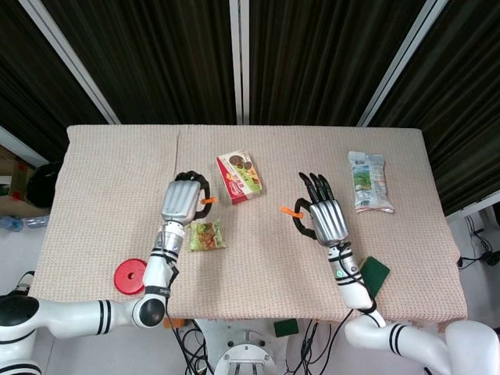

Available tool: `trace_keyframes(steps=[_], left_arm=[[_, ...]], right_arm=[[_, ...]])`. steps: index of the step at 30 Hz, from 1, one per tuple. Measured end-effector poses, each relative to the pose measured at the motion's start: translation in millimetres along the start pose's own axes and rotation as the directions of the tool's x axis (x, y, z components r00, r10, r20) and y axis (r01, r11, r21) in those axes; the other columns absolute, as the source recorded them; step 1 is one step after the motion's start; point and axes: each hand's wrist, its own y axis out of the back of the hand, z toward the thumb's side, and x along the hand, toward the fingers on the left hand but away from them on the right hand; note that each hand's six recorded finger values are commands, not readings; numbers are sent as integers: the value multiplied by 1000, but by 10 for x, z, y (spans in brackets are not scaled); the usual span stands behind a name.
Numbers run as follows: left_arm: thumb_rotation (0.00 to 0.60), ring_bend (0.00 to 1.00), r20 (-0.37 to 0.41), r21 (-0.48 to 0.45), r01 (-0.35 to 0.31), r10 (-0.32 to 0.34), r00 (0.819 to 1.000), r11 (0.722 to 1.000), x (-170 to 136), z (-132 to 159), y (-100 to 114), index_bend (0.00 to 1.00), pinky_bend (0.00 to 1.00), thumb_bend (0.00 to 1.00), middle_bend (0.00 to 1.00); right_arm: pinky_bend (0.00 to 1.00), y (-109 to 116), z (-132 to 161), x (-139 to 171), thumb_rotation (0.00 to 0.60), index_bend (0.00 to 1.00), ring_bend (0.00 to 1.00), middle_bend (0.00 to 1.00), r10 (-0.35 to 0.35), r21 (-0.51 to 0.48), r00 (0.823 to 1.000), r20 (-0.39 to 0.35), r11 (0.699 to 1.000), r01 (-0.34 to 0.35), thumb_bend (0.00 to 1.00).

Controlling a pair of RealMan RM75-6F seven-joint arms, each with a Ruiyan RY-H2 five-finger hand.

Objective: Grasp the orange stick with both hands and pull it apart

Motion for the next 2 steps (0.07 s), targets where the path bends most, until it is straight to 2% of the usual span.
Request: trace_keyframes(steps=[2], left_arm=[[600,221,-11,-12,-12,12,1000,1000,-17,-79,58,608,230,379,363]], right_arm=[[0,0,-5,6,600,618,0,25,0,0,1000,1,1000,0,376]])
